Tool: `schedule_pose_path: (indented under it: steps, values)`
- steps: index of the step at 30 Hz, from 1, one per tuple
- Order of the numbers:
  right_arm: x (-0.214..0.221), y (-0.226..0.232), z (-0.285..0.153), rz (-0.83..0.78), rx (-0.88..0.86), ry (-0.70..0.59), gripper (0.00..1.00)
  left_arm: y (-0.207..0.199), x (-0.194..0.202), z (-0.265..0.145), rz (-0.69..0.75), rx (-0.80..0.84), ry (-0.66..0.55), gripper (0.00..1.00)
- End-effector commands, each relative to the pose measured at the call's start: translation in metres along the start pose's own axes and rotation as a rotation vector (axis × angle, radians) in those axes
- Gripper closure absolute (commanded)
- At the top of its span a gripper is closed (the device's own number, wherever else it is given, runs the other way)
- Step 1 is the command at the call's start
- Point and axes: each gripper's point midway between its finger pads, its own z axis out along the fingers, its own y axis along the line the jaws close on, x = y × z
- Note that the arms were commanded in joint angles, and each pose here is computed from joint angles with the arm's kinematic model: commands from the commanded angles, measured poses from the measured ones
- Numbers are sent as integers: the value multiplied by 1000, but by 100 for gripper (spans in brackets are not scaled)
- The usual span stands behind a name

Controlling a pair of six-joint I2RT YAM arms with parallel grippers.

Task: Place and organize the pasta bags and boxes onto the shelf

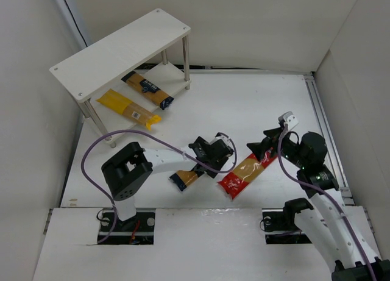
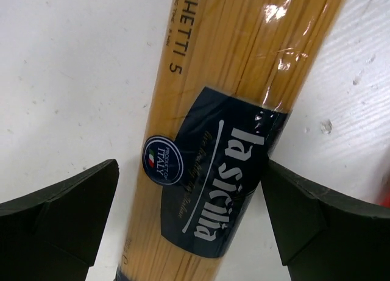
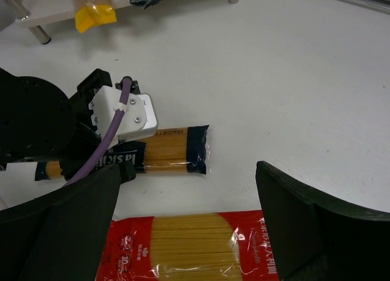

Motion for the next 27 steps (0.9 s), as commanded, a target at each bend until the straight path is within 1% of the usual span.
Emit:
schedule_pose_path:
  steps: [1, 3, 4, 5, 6, 8, 9, 10, 11, 13, 15, 16, 17, 18, 19, 20, 21, 23, 25, 26, 27]
  values:
    - [-16, 4, -1, -50, -18, -71, 4, 19, 19, 10, 48, -107, 83, 0]
    - [-20, 4, -4, -59, -10, -89, 4, 10, 26, 17, 73, -71, 121, 0]
    - [-21, 2, -4, -58, 3, -89, 4, 6, 27, 20, 81, -52, 124, 3]
    - [-21, 2, -4, -58, 3, -90, 4, 0, 23, 22, 70, -22, 110, 12]
    - [-22, 3, -6, -63, 2, -98, 4, -8, 31, 25, 84, 23, 132, 35]
    - [-18, 2, -5, -58, 3, -90, 4, -15, 33, 27, 78, 56, 130, 61]
    - [-20, 3, -6, -63, 2, -99, 4, -20, 27, 29, 65, 79, 104, 74]
    - [-21, 1, -7, -63, 13, -100, 4, -28, 30, 29, 61, 123, 110, 84]
    - [-21, 1, -7, -63, 13, -100, 4, -32, 29, 28, 54, 148, 100, 100]
    - [-23, 3, -8, -59, 12, -109, 4, -32, 17, 27, -5, 151, 71, 100]
    - [-25, 4, -10, -64, 12, -120, 4, -25, 2, 24, -37, 99, 42, 100]
    - [-27, 5, -12, -69, 11, -128, 4, -17, -21, 10, -84, 63, 2, 100]
    - [-27, 5, -12, -69, 11, -128, 4, 2, -39, 2, -115, -40, -51, 100]
    - [-26, 3, -13, -69, 22, -130, 4, 20, -54, -13, -146, -94, -80, 100]
    - [-26, 3, -13, -69, 22, -130, 4, 29, -69, -22, -169, -138, -111, 100]
    - [-28, 4, -14, -74, 22, -140, 4, 42, -115, -53, -251, -147, -222, 100]
    - [-30, 4, -16, -70, 29, -152, 4, 62, -157, -94, -334, -166, -332, 100]
    - [-29, 3, -17, -69, 40, -154, 4, 94, -198, -139, -431, -175, -455, 100]
    - [-32, 3, -20, -66, 49, -172, 2, 131, -246, -215, -537, -121, -659, 100]
    - [-32, 3, -20, -66, 49, -172, 2, 145, -258, -240, -563, -105, -729, 100]
    - [-34, 4, -22, -70, 49, -180, 2, 167, -273, -285, -631, -69, -866, 100]
